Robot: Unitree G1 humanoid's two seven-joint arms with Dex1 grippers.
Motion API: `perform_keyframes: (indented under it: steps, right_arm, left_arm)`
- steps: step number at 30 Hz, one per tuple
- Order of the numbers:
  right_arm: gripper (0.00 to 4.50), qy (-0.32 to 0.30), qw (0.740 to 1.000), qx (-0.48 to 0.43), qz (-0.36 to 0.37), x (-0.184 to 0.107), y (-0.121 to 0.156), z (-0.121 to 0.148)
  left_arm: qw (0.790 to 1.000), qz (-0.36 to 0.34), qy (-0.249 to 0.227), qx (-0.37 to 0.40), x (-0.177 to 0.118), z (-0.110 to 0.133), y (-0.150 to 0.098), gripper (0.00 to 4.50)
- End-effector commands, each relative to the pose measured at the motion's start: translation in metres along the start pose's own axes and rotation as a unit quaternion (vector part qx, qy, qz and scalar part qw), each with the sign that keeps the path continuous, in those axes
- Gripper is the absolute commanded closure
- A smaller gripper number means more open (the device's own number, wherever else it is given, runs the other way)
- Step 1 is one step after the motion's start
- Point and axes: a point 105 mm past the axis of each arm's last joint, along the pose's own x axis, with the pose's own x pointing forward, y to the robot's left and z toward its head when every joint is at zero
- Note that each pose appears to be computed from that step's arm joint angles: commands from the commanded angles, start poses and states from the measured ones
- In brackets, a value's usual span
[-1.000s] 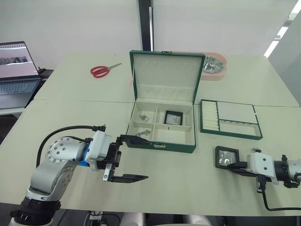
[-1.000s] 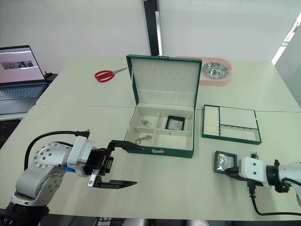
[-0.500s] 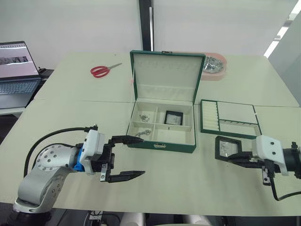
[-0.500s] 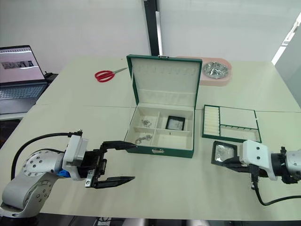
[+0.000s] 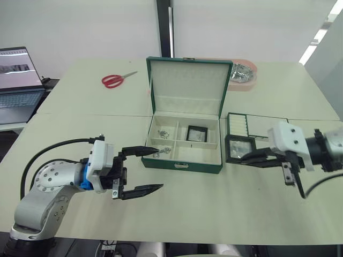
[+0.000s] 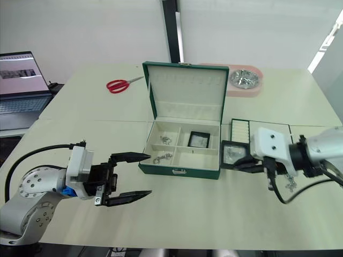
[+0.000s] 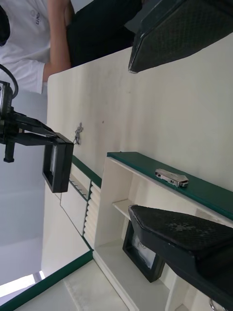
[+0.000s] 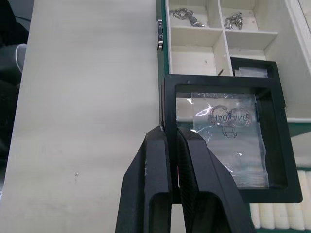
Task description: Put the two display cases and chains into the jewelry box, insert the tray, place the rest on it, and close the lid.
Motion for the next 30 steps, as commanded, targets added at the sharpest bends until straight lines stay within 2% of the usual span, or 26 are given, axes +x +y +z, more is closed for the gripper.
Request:
perform_keyframes:
  steps: [1,12,17,30]
  right_arm:
    - [4.48,0.002,1.0,0.008,0.006,0.008,-0.007,0.005]
    - [4.48,0.001,0.999,0.023,0.042,0.052,-0.026,0.021]
    - [4.48,0.008,0.999,0.027,0.043,0.073,-0.036,0.018]
    - [4.48,0.016,0.997,0.043,0.067,0.097,-0.039,0.015]
  left_arm:
    - [1.0,0.014,-0.005,0.012,-0.004,0.008,0.006,0.0]
    - [0.998,0.051,0.023,0.021,-0.025,0.002,0.023,0.0]
    - [0.998,0.054,0.026,0.024,-0.025,0.0,0.024,0.0]
    - [0.998,0.05,0.022,0.031,-0.017,0.001,0.023,0.0]
